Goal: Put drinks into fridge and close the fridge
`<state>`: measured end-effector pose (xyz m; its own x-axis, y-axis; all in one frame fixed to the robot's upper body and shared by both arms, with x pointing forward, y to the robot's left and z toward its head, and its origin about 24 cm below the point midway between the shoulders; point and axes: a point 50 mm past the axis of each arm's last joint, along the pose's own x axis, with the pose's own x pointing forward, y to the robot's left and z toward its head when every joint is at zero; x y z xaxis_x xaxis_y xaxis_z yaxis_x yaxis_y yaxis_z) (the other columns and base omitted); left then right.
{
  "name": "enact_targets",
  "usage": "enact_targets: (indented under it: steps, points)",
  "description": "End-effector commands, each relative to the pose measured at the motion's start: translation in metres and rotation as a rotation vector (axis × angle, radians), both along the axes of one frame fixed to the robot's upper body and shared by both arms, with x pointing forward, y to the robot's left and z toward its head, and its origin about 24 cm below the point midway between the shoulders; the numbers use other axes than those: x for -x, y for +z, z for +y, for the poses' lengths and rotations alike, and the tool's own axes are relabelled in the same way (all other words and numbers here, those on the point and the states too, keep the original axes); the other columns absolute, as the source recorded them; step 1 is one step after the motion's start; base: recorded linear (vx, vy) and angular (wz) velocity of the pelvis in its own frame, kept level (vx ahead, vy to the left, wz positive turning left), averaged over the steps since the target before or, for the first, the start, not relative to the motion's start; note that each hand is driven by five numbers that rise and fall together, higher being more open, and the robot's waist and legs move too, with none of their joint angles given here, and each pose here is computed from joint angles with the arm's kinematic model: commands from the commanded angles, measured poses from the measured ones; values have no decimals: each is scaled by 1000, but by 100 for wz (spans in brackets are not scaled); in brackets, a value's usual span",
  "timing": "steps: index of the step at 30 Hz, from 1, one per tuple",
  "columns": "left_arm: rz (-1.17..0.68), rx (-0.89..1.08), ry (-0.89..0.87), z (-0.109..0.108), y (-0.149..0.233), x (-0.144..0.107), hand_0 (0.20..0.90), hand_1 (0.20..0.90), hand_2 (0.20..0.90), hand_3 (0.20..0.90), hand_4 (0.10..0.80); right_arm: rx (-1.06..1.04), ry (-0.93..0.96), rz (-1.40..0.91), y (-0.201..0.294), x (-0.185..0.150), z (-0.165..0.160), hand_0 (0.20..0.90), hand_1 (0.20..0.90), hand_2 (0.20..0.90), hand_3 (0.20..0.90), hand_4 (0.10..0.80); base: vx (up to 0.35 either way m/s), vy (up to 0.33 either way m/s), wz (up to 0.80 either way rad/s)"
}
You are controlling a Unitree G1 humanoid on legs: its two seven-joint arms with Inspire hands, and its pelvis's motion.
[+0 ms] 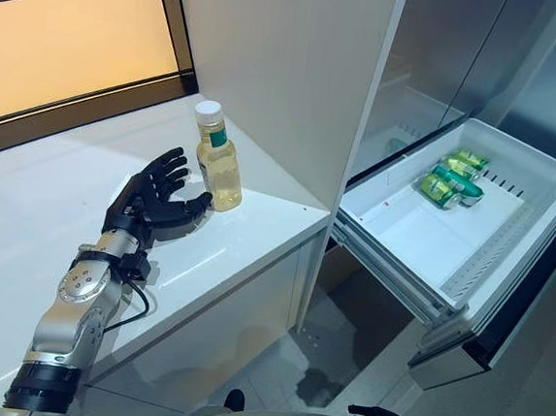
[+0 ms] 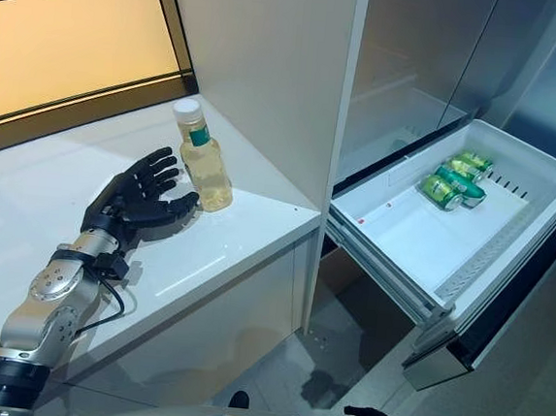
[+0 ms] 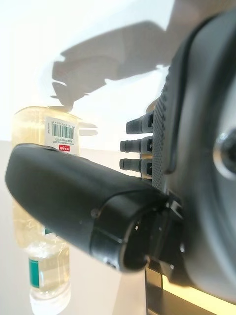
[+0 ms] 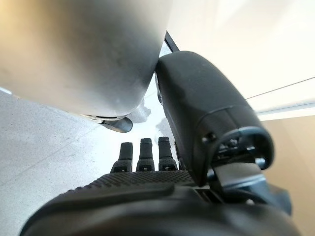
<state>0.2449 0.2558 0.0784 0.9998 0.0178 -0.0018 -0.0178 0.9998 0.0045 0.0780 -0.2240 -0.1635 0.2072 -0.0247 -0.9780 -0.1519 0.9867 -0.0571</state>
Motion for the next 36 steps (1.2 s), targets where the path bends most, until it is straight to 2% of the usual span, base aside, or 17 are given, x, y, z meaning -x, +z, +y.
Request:
enact_targets:
  steps: [1, 22, 36]
  points:
    - [-240, 13, -81, -5, 56, -22, 900, 900, 900, 900, 800, 21, 34, 4, 3, -1, -10, 900, 900, 900, 900, 800, 0, 0, 0]
    - [-326, 105, -189, -20, 75, -29, 900, 900, 900, 900, 800, 19, 49, 15, 2, 2, -9, 900, 900, 900, 900, 800, 0, 0, 0]
    - [-398, 85, -174, -23, 94, -36, 900, 900, 900, 900, 800, 16, 61, 17, 2, 1, -7, 900, 900, 900, 900, 800, 0, 0, 0]
